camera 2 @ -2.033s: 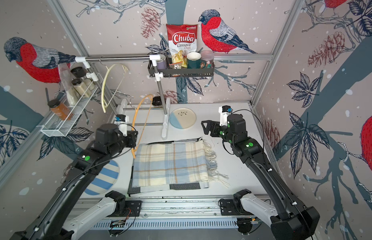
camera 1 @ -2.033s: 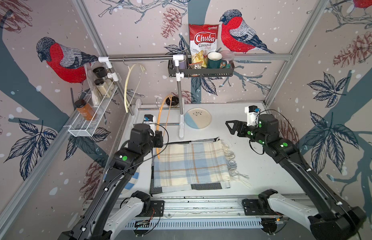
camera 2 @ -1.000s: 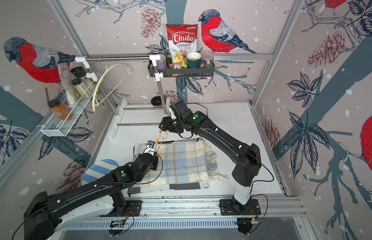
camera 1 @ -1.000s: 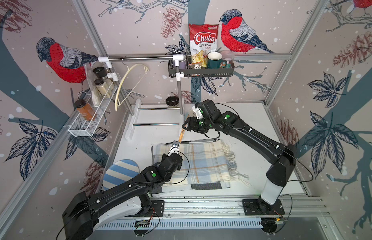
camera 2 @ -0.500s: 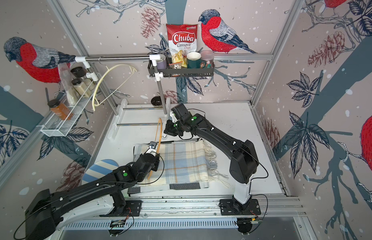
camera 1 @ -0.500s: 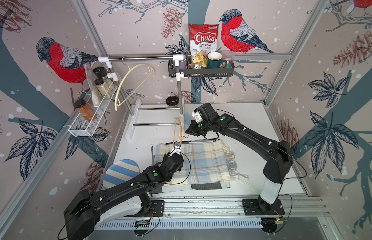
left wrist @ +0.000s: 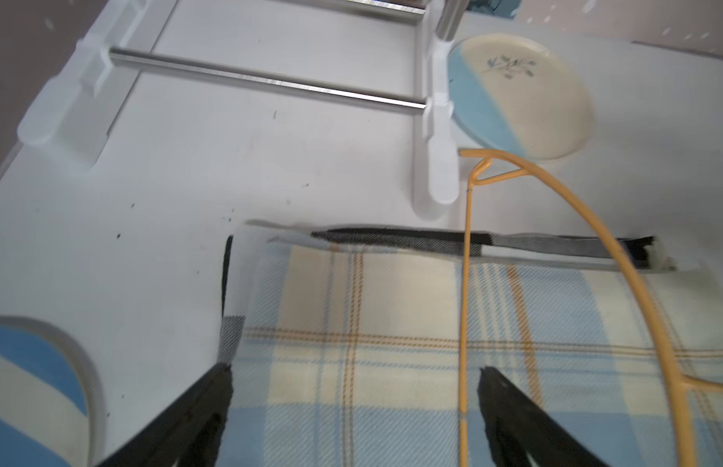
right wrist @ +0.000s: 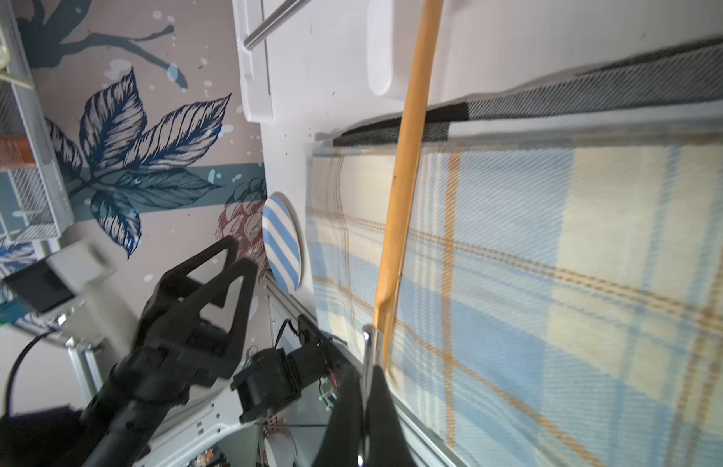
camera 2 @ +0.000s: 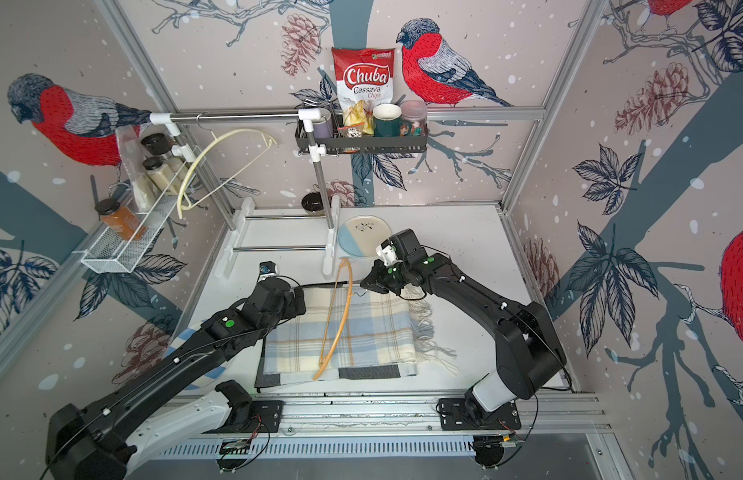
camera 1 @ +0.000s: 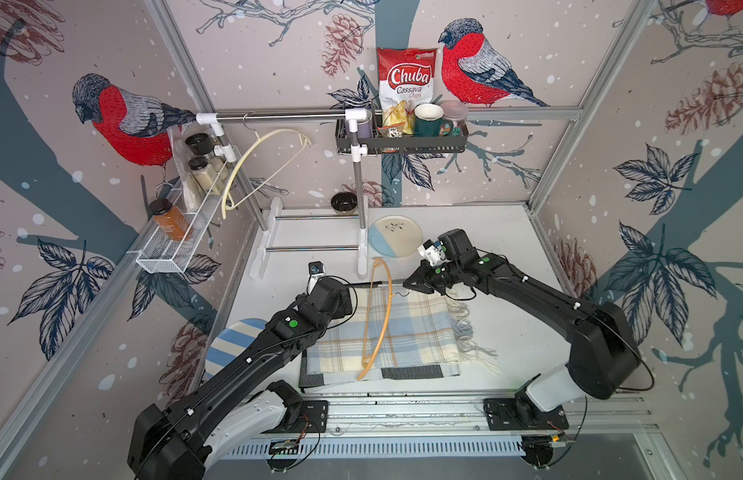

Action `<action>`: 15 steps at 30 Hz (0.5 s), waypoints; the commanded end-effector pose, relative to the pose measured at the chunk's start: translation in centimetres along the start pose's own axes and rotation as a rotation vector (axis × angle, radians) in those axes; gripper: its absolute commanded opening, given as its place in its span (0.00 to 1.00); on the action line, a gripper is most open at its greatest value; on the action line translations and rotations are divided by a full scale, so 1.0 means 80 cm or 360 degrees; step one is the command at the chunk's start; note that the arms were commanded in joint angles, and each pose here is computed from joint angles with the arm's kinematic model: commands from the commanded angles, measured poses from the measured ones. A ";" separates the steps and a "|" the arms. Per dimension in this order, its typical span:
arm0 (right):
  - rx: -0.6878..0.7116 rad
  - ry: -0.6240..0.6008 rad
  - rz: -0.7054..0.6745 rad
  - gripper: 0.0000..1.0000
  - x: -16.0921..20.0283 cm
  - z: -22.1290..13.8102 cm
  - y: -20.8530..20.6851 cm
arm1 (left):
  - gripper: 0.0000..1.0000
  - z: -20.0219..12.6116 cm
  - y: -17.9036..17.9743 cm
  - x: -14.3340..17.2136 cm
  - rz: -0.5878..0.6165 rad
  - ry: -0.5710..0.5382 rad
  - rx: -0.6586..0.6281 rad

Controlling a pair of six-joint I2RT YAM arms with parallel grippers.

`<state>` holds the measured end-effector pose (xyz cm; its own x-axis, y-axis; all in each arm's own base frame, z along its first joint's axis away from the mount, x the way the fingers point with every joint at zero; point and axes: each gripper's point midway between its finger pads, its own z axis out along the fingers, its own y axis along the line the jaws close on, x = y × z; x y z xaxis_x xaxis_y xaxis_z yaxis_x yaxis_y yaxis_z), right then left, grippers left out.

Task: Hang the scarf on the hanger

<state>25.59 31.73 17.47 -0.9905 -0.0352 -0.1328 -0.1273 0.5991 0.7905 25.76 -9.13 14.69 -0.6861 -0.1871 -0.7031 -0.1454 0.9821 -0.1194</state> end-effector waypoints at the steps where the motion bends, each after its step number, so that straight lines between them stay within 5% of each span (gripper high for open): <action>1: -0.0127 0.0105 -0.0096 0.00 0.019 -0.001 0.010 | 0.93 0.011 0.041 0.030 -0.0138 0.0119 -0.0212; 15: -0.0104 0.0128 -0.0003 0.00 0.024 0.000 -0.033 | 0.78 0.080 0.073 0.102 -0.0198 0.0473 -0.0410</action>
<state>24.50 30.04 14.74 -0.9941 -0.0736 -0.0802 -0.1080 0.5705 0.8142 23.78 -4.59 4.49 -0.8188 -0.3277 -0.4714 -0.3824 0.9238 0.0219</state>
